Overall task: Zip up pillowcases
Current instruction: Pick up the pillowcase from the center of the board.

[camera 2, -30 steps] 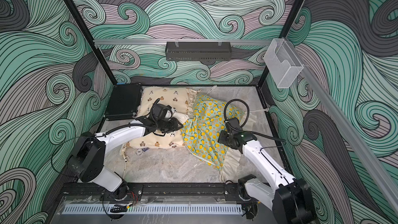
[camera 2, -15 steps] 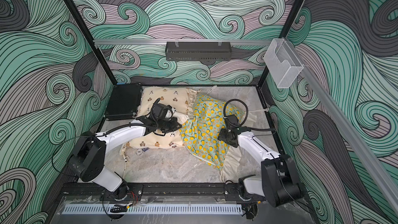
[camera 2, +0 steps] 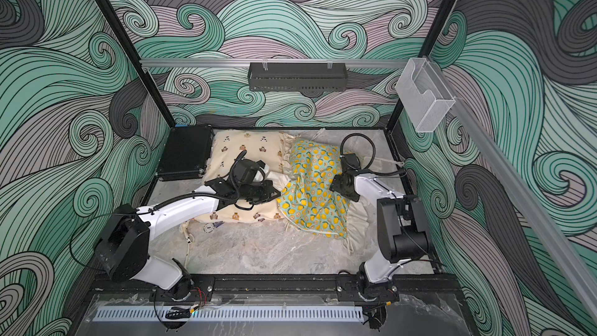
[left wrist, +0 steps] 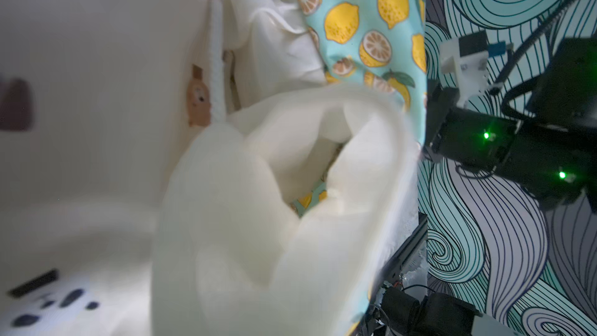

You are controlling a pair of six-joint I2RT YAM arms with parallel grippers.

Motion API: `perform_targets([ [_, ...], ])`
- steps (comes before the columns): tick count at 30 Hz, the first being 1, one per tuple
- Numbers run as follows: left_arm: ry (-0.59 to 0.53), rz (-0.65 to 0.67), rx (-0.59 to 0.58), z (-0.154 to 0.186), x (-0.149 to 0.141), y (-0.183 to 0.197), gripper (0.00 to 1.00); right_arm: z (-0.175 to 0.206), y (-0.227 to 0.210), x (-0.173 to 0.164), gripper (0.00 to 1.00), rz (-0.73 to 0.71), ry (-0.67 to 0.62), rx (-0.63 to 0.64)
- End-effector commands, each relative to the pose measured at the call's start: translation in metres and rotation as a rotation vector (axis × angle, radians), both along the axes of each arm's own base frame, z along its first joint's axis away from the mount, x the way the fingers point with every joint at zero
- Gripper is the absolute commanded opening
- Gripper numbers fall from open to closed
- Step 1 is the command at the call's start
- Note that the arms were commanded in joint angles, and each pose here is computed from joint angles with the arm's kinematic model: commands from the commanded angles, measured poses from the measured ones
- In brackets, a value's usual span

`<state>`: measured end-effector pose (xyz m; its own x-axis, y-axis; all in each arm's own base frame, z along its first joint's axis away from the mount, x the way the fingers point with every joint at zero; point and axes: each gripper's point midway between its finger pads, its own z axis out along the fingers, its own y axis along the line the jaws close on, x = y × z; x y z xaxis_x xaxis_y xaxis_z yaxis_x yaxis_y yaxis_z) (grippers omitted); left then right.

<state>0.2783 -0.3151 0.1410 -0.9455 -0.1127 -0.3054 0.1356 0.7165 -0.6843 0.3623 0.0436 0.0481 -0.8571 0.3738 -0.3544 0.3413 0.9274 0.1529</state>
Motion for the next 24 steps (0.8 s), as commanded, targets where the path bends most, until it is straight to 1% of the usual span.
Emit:
perform_targets([
  [1,0.006,0.004,-0.053,0.011,-0.002,-0.026,0.0,0.015,0.001,0.029,0.78,0.033,-0.062,-0.01],
  [5,0.019,0.008,-0.063,0.011,-0.007,-0.042,0.0,0.022,0.006,0.046,0.8,0.059,-0.067,-0.003],
  [9,0.025,0.041,-0.037,0.009,-0.007,-0.038,0.0,0.038,0.012,0.038,0.82,0.081,-0.083,0.036],
  [12,0.026,0.079,-0.007,0.006,-0.005,-0.03,0.0,0.046,0.007,0.018,0.85,0.07,-0.08,0.024],
  [14,0.04,0.095,-0.009,0.005,-0.006,-0.029,0.0,0.05,0.004,0.003,0.87,0.06,-0.074,0.019],
  [19,0.109,0.141,-0.018,-0.005,-0.01,-0.027,0.0,0.069,0.008,-0.035,0.9,0.082,-0.071,0.05],
  [21,0.127,0.151,-0.022,-0.008,-0.011,-0.028,0.0,0.079,0.014,-0.05,0.9,0.105,-0.088,0.064],
  [24,0.149,0.168,-0.021,-0.013,-0.014,-0.026,0.0,0.092,0.029,-0.072,0.87,0.166,-0.104,0.099],
])
